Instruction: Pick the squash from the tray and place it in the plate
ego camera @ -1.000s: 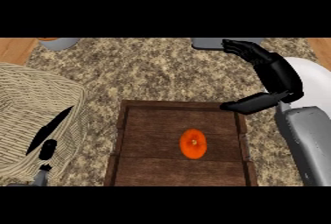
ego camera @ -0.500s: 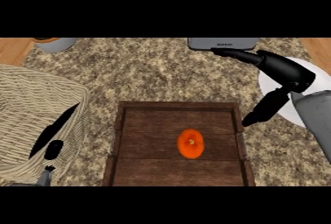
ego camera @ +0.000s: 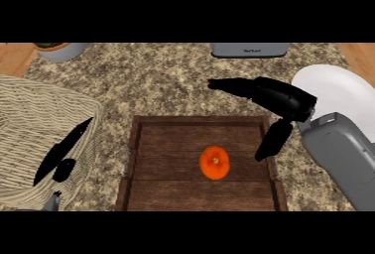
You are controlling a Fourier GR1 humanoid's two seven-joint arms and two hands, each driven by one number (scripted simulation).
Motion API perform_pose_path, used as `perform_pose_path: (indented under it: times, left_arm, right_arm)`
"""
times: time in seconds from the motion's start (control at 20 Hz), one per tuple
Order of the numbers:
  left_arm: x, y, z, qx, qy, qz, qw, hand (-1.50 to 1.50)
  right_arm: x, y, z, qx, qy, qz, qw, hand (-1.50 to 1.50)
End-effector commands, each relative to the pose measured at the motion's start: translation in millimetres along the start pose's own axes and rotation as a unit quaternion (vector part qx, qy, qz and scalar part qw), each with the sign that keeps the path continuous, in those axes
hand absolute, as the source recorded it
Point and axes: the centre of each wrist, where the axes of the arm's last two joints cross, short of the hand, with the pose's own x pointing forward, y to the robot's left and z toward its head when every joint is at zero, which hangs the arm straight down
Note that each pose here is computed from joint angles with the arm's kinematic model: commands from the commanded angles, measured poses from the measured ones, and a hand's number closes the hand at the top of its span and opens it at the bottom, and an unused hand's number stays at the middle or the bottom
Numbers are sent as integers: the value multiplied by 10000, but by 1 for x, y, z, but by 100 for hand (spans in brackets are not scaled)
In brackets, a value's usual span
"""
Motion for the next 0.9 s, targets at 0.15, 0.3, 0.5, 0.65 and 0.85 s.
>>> perform_pose_path:
  times: [0.15,0.3,0.5,0.65,0.85]
  left_arm:
    - [-22,-30,1,-473,683,565,9949,0]
    - [-13,-32,2,-483,579,580,9955,0]
    - [-28,-41,6,-536,565,542,9955,0]
    - [-22,-40,9,-575,570,548,9952,0]
    - [-22,-43,13,-567,504,525,9957,0]
  right_arm:
    - [10,35,-7,215,426,411,9980,-150]
    - [12,51,-6,535,484,305,9969,-150]
    - [26,69,-21,694,503,270,9960,-150]
    - [19,87,-12,654,550,195,9962,-150]
    - [9,93,4,613,611,351,9956,-150]
